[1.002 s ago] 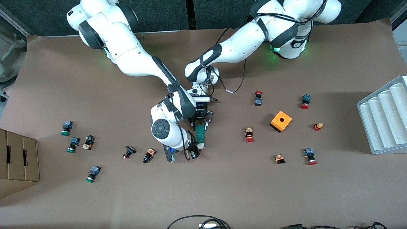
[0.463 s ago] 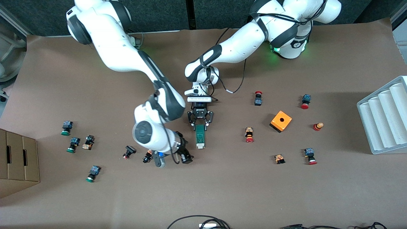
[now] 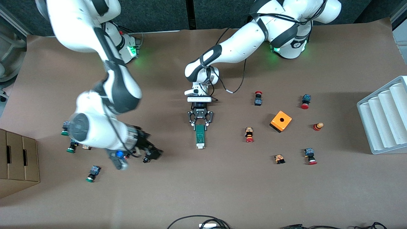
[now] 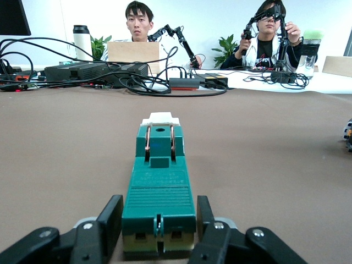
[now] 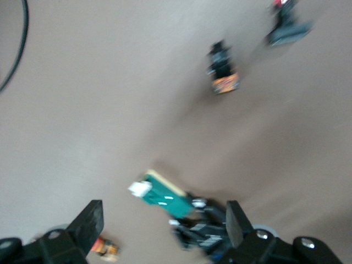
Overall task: Close load switch with both arms
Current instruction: 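Open the right gripper and withdraw it from the handle, then open the left gripper and lift it off the switch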
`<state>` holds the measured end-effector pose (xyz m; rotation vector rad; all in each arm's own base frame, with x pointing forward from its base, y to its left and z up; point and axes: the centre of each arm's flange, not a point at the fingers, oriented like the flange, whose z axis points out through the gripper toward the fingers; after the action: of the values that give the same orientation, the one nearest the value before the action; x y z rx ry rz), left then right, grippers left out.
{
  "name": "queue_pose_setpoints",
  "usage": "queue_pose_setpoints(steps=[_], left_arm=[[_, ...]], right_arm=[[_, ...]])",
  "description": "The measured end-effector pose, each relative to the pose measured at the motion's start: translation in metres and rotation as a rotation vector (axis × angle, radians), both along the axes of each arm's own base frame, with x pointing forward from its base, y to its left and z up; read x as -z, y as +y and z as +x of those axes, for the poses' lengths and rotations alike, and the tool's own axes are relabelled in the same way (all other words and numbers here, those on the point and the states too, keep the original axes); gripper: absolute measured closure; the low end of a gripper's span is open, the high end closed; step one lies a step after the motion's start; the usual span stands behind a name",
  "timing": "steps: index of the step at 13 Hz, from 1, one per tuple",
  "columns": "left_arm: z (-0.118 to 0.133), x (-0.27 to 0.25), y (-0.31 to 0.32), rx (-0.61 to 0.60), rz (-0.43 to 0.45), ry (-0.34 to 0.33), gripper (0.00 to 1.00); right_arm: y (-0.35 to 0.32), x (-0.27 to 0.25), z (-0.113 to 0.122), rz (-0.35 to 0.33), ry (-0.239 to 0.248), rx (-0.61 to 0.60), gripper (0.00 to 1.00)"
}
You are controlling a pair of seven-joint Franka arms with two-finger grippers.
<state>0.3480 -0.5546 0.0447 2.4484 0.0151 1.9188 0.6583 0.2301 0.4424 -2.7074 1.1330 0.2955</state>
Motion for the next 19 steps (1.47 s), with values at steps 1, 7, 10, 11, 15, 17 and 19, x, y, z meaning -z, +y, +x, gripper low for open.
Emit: queue_pose_setpoints(steps=[1,7,10,11,15,17,19], left_arm=[[0.0,0.0,0.0,0.0,0.0,0.0,0.39],[0.001,0.0,0.0,0.0,0.013,0.001,0.32],[0.002,-0.001,0.001,-0.016,0.028,0.013,0.15],[0.001,-0.005,-0.001,-0.032,0.044,0.033,0.04],[-0.005,-0.036,-0.018,-0.043,0.068,0.136,0.0],[-0.004,-0.057,-0.024,-0.049,0.094,0.203,0.0],[0.002,-0.082,-0.028,-0.065,0.138,0.263,0.0]], right_arm=[[-0.026,-0.021,-0.008,-0.007,-0.003,-0.063,0.0],[-0.191,-0.111,-0.069,-0.034,-0.081,-0.446,0.0],[-0.23,-0.126,-0.094,-0.103,-0.111,-0.631,0.0],[-0.238,-0.129,-0.097,-0.117,-0.115,-0.677,0.0],[-0.268,-0.134,-0.1,-0.121,-0.136,-0.736,0.0],[-0.275,-0.137,-0.099,-0.131,-0.146,-0.732,0.0],[-0.282,-0.142,-0.099,-0.137,-0.156,-0.719,0.0]])
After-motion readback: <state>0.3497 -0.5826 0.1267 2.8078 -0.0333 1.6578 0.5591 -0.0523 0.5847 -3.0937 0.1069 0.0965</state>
